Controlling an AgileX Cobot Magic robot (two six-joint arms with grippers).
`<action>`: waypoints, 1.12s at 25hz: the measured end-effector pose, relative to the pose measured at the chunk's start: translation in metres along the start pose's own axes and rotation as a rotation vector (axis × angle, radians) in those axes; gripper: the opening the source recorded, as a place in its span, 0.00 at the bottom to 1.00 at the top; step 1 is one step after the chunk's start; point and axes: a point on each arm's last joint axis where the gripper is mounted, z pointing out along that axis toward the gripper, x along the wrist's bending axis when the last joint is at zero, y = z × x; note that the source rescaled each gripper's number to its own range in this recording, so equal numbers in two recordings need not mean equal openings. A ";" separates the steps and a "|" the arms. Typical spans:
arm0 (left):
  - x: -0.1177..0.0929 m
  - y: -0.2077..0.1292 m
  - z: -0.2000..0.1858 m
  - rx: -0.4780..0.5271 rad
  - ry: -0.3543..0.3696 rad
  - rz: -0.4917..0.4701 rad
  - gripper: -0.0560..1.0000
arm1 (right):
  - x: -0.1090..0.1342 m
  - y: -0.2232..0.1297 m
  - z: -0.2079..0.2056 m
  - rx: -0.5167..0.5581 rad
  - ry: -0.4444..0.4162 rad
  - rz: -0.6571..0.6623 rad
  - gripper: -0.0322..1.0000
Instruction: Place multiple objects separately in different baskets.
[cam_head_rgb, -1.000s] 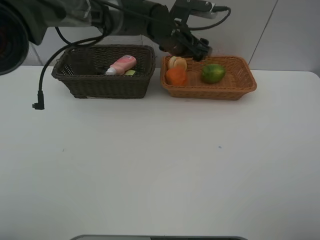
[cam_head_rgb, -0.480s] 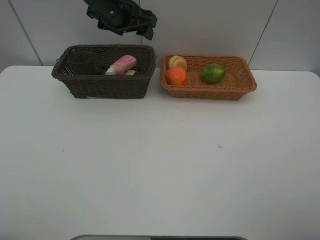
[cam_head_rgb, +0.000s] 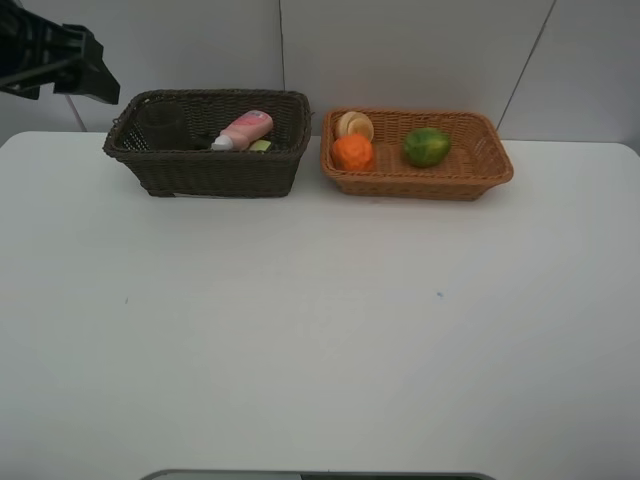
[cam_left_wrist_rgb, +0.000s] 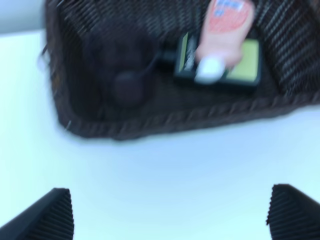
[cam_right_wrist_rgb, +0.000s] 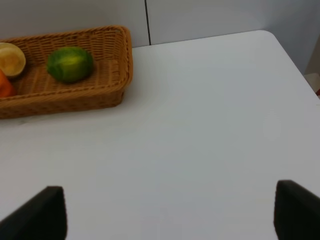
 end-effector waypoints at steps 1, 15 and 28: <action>0.003 -0.009 -0.011 0.008 0.006 -0.008 1.00 | 0.000 0.000 0.000 0.000 0.000 0.000 0.76; 0.003 -0.103 -0.101 0.044 -0.001 -0.011 1.00 | 0.000 0.000 0.000 0.000 0.000 0.000 0.76; 0.003 -0.173 -0.152 0.043 -0.001 -0.011 1.00 | 0.000 0.000 0.000 0.000 0.000 0.000 0.76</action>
